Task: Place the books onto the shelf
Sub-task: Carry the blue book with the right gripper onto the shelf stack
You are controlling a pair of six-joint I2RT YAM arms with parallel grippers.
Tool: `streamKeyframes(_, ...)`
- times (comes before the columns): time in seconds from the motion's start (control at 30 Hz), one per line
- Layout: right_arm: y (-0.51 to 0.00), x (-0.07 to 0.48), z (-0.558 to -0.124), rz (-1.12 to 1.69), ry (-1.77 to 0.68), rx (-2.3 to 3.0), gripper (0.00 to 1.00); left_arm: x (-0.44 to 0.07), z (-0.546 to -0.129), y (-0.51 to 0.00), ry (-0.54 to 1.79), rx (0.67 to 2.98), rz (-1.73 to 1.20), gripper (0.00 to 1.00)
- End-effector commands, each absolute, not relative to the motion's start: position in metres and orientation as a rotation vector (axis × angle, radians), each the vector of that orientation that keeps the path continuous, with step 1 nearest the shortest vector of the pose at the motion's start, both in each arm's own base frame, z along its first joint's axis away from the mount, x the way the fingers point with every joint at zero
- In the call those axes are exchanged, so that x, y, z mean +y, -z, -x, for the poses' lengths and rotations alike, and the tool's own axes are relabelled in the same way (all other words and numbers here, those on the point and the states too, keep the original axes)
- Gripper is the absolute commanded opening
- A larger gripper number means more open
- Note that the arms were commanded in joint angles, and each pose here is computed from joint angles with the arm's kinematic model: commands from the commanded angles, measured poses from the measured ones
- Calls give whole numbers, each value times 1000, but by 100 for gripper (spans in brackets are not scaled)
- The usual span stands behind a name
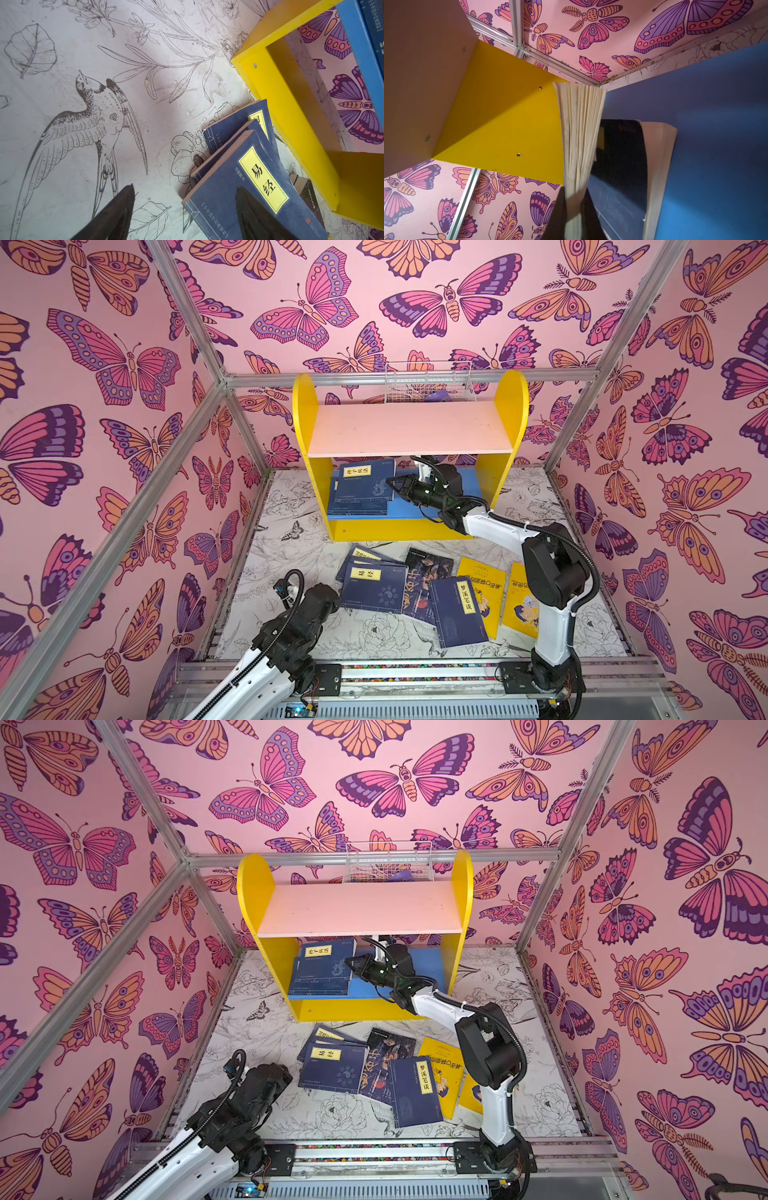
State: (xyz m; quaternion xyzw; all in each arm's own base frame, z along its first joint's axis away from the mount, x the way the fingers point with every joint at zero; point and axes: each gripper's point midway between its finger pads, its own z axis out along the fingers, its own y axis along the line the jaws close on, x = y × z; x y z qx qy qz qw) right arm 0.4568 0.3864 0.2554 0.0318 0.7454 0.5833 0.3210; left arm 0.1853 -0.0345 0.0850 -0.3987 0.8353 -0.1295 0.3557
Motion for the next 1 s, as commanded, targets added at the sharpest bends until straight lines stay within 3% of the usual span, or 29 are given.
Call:
streamKeyframes(0.0,-276,395,-458,-70,-1609,1900,0,-28,-179,-74,290,2183,1042,79)
streamKeyframes(0.97,-228,422,-454,-84,-1528,2040,0,-30,-180,-76,288,2196,1013,79)
